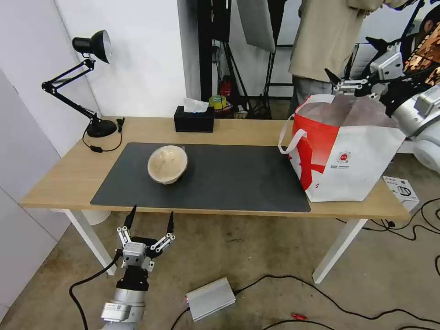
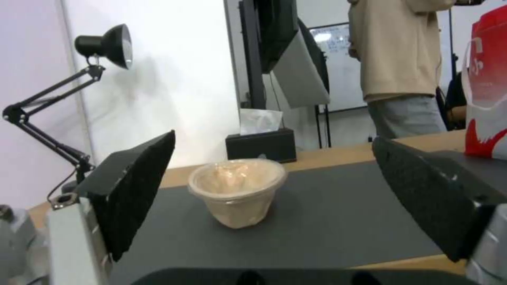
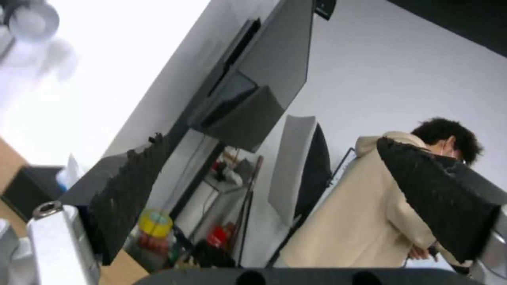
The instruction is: Pick up the trash from the table and place it into the takeout bag.
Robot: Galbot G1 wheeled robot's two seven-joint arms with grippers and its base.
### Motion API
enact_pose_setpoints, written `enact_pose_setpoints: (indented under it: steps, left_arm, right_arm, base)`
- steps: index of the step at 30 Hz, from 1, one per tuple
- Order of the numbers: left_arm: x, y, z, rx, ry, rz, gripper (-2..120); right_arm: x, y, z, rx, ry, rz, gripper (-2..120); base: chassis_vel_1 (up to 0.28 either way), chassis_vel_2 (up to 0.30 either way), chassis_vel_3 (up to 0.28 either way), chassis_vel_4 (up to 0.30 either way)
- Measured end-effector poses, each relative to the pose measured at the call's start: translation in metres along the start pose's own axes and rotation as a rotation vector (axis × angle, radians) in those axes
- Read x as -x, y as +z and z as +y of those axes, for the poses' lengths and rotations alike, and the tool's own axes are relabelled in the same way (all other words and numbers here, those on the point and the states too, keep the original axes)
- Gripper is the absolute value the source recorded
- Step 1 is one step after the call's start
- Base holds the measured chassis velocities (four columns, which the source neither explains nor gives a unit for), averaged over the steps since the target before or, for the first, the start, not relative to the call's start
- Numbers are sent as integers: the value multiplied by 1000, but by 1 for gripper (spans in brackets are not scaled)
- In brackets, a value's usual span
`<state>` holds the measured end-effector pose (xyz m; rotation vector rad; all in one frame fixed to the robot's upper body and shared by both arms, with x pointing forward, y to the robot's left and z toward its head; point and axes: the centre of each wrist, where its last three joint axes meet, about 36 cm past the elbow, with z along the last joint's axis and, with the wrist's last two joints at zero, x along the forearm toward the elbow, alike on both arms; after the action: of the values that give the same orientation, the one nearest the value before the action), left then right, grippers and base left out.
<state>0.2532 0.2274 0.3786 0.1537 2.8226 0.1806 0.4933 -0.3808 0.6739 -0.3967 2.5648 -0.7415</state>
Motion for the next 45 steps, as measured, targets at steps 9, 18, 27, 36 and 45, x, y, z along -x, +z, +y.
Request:
enact_pose_setpoints:
  steps: [9, 18, 27, 36, 45]
  left_arm:
    - [5, -1, 0, 0, 0, -1, 100]
    - [4, 1, 1, -1, -5, 5, 100]
    - [5, 0, 1, 0, -6, 2, 100]
    - [8, 1, -1, -4, -2, -3, 100]
    - [9, 2, 0, -2, 1, -5, 100]
  right_arm:
    - [-20, 14, 36, 81, 13, -2, 100]
    - [-48, 26, 66, 139, 38, 9, 100]
    - [-89, 40, 98, 179, 68, 47, 100]
    - [-127, 52, 134, 218, 80, 100, 100]
    - [-159, 57, 168, 274, 100, 125, 100]
  base:
    - [0, 0, 0, 0]
    - [0, 0, 0, 0]
    - [0, 0, 0, 0]
    - [0, 0, 0, 0]
    - [0, 0, 0, 0]
